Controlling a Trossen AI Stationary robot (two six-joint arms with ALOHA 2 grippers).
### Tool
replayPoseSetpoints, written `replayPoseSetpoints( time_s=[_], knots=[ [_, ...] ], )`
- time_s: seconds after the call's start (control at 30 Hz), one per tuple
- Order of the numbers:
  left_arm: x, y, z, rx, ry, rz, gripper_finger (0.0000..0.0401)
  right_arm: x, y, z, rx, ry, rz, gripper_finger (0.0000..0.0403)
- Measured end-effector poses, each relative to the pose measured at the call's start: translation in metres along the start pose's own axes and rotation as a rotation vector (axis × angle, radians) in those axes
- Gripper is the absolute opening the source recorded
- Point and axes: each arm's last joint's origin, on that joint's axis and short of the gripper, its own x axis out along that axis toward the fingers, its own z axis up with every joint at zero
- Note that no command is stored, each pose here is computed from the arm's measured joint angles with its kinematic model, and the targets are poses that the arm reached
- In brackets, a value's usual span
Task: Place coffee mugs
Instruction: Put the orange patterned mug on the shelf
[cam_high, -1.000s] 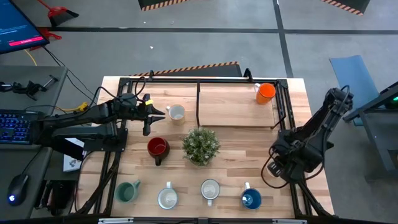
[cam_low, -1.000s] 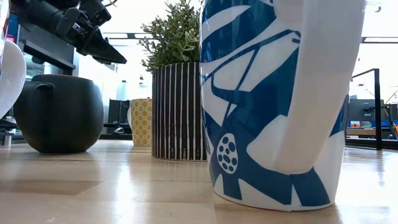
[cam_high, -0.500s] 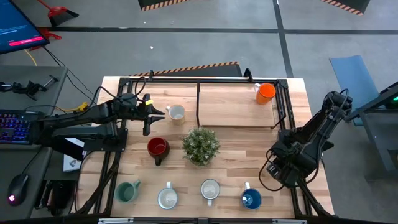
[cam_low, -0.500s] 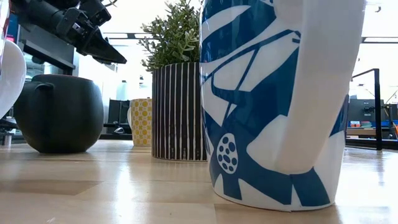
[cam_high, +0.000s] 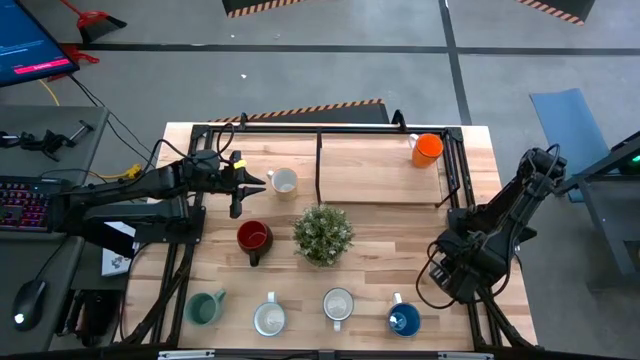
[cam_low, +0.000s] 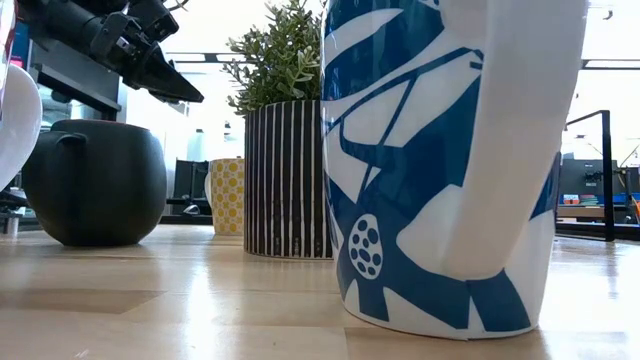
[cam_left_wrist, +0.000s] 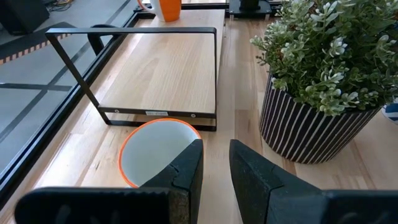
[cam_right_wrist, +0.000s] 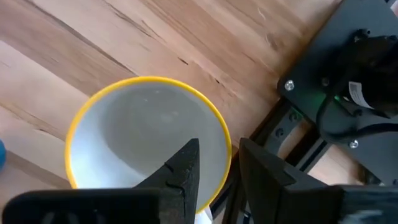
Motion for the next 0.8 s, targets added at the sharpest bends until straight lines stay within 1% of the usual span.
replayPoseSetpoints(
  time_s=[0.47,0.6,0.8],
  knots=[
    [0.0,0.0,0.0,0.0,0.0,0.0,0.0069,0.0,0.0012,0.0001,0.088,-0.008,0.015,0.0092],
    [0.0,0.0001,0.0,0.0,0.0,0.0,0.0069,0.0,0.0014,-0.0008,0.122,0.021,0.01,0.0092],
    [0.0,0.0,0.0,0.0,0.0,0.0,0.0069,-0.0001,0.0023,-0.0023,0.205,0.065,0.006,0.0092]
  ],
)
